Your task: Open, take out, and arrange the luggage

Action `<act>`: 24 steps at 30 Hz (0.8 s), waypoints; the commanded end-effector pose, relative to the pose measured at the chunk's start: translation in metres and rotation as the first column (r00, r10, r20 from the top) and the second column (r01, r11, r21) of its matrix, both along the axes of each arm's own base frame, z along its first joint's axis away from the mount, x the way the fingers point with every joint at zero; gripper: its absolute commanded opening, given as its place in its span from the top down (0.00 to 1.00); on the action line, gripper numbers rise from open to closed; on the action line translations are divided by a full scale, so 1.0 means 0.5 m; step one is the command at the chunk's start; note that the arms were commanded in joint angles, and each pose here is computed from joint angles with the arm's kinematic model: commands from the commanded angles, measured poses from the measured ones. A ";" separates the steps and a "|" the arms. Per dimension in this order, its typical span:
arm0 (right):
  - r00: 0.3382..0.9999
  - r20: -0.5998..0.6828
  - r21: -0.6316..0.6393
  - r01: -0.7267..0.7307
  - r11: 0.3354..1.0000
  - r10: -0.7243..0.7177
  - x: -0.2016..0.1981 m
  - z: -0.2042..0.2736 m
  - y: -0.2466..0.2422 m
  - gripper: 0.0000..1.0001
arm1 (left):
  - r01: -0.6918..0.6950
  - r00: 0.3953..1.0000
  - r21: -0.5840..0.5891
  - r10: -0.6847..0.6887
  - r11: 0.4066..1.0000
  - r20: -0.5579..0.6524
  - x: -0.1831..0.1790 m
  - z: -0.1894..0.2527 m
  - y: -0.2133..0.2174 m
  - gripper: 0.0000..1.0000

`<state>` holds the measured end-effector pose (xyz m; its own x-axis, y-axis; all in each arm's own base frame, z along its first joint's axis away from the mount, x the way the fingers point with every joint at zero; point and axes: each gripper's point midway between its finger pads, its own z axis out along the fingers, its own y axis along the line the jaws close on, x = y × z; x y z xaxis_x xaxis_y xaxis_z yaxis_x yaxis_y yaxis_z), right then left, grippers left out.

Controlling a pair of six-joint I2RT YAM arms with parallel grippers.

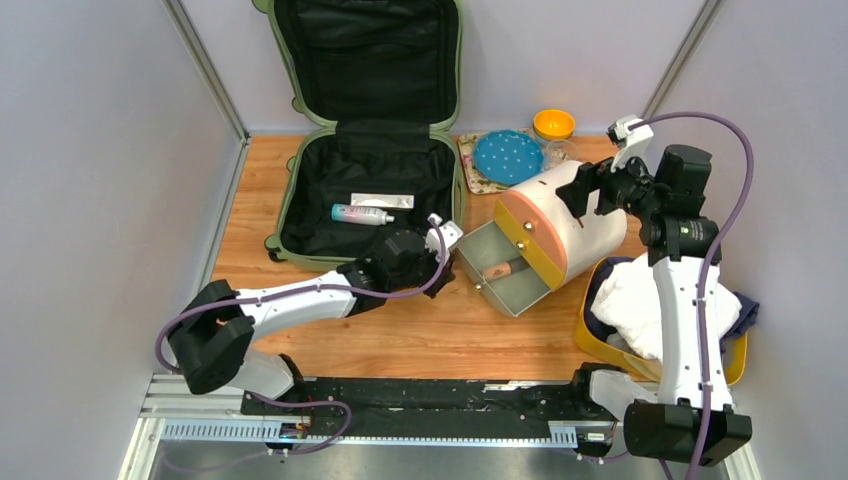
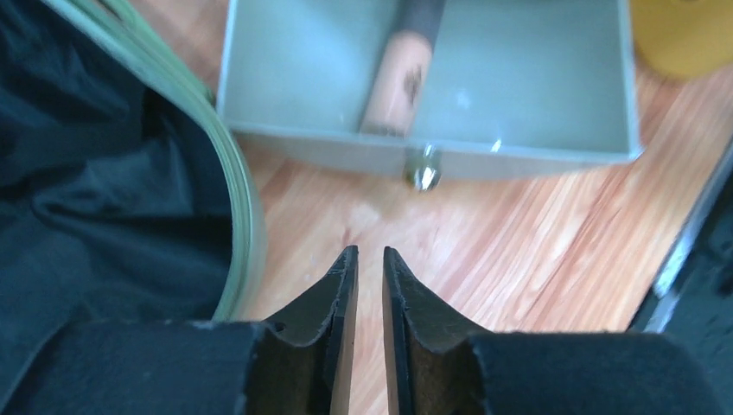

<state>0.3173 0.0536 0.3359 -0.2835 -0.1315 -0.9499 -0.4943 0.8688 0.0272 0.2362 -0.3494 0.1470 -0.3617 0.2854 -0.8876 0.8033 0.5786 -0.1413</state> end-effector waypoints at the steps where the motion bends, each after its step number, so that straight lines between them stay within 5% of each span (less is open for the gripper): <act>1: 0.999 -0.032 0.047 0.007 0.999 -0.006 0.021 -0.013 0.002 0.17 | 0.042 0.995 0.067 -0.048 0.997 0.089 0.011 -0.048 0.009 0.78; 15: 0.951 -0.307 0.106 0.010 0.994 0.023 0.037 -0.152 0.009 0.33 | 0.050 0.968 -0.107 -0.021 0.993 0.252 0.105 -0.012 -0.134 0.82; 24: 0.936 -0.351 0.111 0.033 0.993 0.009 0.027 -0.175 0.007 0.37 | 0.064 0.956 -0.200 -0.002 0.978 0.295 0.149 -0.003 -0.215 0.85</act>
